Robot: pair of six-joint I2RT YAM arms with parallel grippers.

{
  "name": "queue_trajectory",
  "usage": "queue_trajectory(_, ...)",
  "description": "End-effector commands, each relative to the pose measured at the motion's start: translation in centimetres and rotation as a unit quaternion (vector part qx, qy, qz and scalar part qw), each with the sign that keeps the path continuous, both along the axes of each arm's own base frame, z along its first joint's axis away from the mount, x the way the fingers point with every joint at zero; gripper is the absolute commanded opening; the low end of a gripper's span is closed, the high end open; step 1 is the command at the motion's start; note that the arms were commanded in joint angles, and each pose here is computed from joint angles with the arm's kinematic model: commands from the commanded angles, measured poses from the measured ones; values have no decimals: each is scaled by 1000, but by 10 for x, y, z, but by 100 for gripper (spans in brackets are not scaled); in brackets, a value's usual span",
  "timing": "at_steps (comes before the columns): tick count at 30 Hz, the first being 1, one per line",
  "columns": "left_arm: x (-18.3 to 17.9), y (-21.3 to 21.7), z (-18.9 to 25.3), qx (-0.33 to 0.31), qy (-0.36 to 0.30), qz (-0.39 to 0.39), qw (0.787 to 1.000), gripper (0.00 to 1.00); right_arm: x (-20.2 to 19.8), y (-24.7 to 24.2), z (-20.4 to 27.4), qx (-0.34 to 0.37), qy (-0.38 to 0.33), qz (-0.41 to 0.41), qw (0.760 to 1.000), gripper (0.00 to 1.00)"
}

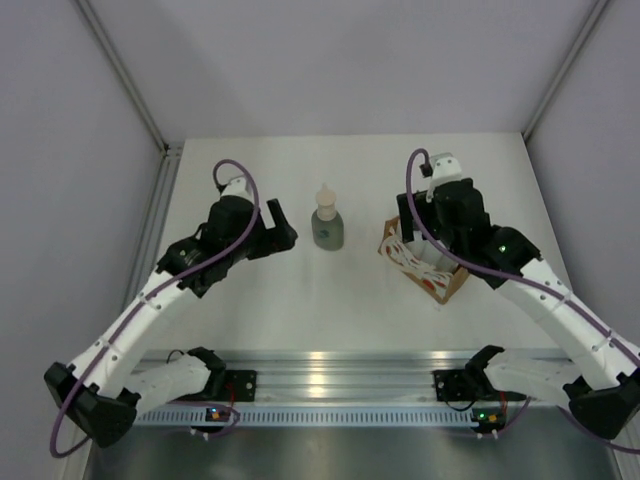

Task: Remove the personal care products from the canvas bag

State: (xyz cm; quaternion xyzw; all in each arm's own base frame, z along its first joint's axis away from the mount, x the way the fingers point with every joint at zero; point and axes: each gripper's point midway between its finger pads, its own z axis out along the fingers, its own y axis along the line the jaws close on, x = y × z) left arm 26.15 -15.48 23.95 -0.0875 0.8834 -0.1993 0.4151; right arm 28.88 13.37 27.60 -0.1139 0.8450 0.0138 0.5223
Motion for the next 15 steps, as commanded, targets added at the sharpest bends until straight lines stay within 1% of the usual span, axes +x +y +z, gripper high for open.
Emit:
queue_trajectory(1,9,-39,37,-60,-34,4,998,98,-2,-4,-13,-4,44,22,999,99)
queue_trajectory(2,4,-53,40,-70,-32,-5,997,98,0,-5,-16,-5,55,26,998,98)
queue_trajectory(3,5,-60,35,-65,-26,-1,998,98,10,-14,-20,-6,67,19,998,96)
queue_trajectory(4,3,-66,34,-66,-24,-5,998,98,11,-4,-24,10,83,55,995,92)
queue_trajectory(5,-4,-78,35,-71,-21,-19,997,98,13,-4,-27,12,93,65,993,83)
queue_trajectory(8,-10,-87,32,-65,-21,-27,997,98,27,-7,-40,-28,122,80,989,76)
queue_trajectory(9,-11,-86,30,-61,-20,-29,998,98,31,-6,-50,-41,146,84,985,76)
queue_trajectory(10,-12,-84,31,-58,-24,-32,998,98,31,-2,-55,-49,156,102,981,75)
queue_trajectory(12,-14,-79,26,-48,-27,-32,998,98,36,1,-66,-62,178,110,976,71)
queue_trajectory(15,-16,-67,25,-33,-40,-27,998,98,43,1,-75,-74,190,104,974,72)
